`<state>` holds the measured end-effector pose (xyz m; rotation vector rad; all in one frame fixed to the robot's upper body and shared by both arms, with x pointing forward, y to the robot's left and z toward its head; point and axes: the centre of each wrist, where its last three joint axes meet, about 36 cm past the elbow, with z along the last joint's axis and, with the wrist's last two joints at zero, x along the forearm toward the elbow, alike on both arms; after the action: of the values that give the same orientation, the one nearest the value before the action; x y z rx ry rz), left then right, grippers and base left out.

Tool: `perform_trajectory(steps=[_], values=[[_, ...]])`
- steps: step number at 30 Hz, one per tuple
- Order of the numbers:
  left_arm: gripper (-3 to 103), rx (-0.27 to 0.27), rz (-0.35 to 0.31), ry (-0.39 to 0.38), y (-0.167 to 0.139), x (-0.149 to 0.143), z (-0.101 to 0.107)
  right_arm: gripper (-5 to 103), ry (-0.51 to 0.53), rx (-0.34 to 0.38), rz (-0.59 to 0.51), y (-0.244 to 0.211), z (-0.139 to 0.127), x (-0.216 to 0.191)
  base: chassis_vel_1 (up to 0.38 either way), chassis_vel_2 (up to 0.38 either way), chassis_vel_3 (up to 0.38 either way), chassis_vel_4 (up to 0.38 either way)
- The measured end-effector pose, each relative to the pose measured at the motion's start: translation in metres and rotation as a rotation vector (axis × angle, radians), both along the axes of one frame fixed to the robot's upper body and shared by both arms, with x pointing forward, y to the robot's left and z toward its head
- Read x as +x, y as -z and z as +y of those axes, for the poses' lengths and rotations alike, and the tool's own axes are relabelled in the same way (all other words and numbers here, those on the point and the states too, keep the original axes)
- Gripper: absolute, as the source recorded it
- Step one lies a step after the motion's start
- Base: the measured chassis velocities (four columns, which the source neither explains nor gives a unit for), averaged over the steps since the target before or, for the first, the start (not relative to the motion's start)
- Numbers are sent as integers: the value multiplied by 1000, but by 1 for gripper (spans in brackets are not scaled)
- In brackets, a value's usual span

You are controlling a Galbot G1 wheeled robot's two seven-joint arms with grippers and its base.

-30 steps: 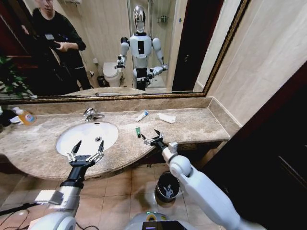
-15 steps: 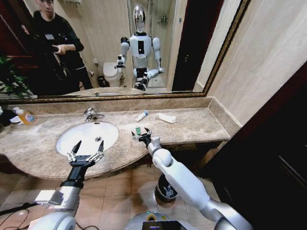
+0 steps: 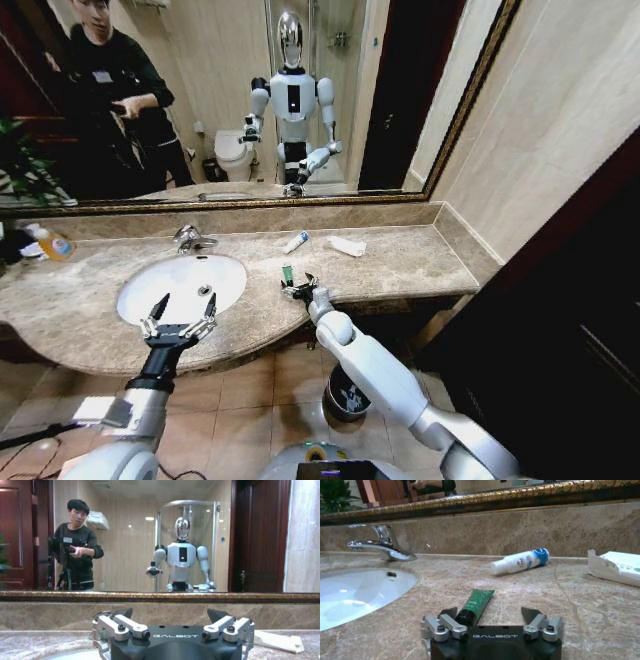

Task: Pick up the trash from the sink and place it in the trash bin.

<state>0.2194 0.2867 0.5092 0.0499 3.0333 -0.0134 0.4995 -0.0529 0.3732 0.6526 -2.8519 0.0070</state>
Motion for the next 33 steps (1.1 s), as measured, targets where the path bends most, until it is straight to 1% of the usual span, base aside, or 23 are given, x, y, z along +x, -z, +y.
perform_trajectory(steps=[1, 5, 7, 8, 9, 10, 11, 14, 16, 17, 18, 19, 20, 22, 23, 24, 25, 26, 27, 29, 30, 32, 33], values=[[100, 0, 0, 0, 0, 0, 0, 88, 0, 0, 0, 0, 0, 0, 0, 0, 0, 0], [100, 0, 0, 0, 0, 0, 0, 73, -6, 2, -8, -3, -1, -4, 0, 0, 0, 0], [100, 0, 0, 0, 0, 0, 0, 73, -8, 1, -10, -3, -1, -5, 0, 0, 0, 0], [100, 0, 0, 0, 0, 0, 0, 65, -14, 2, -20, -6, -1, -8, 0, 0, 0, 0], [100, 0, 0, 0, 0, 0, 0, 65, -17, 1, -26, -8, -1, -10, 0, 0, 0, 0], [100, 0, 0, 0, 0, 0, 0, 61, -20, -1, -32, -9, -1, -12, 0, 0, 0, 0], [100, 0, 0, 0, 0, 0, 0, 61, -20, -1, -32, -9, -1, -12, 0, 0, 0, 0], [100, 0, 0, 0, 0, 0, 0, 48, -25, -1, -47, -15, -1, -14, 0, 0, 0, 0], [100, 0, 0, 0, 0, 0, 0, 48, -27, -1, -48, -16, -2, -15, 0, 0, 0, 0], [100, 0, 0, 0, 0, 0, 0, 41, -28, -4, -47, -16, -2, -15, 0, 0, 0, 0], [100, 0, 0, 0, 0, 0, 0, 41, -30, -5, -47, -16, -1, -15, 0, 0, 0, 0], [100, 0, 0, 0, 0, 0, 0, 37, -32, -6, -47, -16, -1, -15, 0, 0, 0, 0], [100, 0, 0, 0, 0, 0, 0, 37, -32, -6, -47, -16, -1, -15, 0, 0, 0, 0], [100, 0, 0, 0, 0, 0, 0, 29, -39, -12, -40, -15, 1, -17, 0, 0, 0, 0], [100, 0, 0, 0, 0, 0, 0, 29, -39, -12, -40, -15, 1, -17, 0, 0, 0, 0], [100, 0, 0, 0, 0, 0, 0, 25, -42, -15, -38, -15, 2, -18, 0, 0, 0, 0], [100, 0, 0, 0, 0, 0, 0, 25, -49, -19, -33, -15, 3, -20, 0, 0, 0, 0], [100, 0, 0, 0, 0, 0, 0, 18, -52, -20, -29, -15, 3, -20, 0, 0, 0, 0], [100, 0, 0, 0, 0, 0, 0, 18, -52, -20, -29, -15, 3, -20, 0, 0, 0, 0], [100, 0, 0, 0, 0, 0, 0, 9, -57, -26, -24, -15, 3, -22, 0, 0, 0, 0], [100, 0, 0, 0, 0, 0, 0, 9, -57, -26, -24, -15, 3, -22, 0, 0, 0, 0], [100, 0, 0, 0, 0, 0, 0, 3, -59, -39, -21, -15, 1, -22, 0, 0, 0, 0], [100, 0, 0, 0, 0, 0, 0, 3, -59, -39, -21, -15, 1, -22, 0, 0, 0, 0]])
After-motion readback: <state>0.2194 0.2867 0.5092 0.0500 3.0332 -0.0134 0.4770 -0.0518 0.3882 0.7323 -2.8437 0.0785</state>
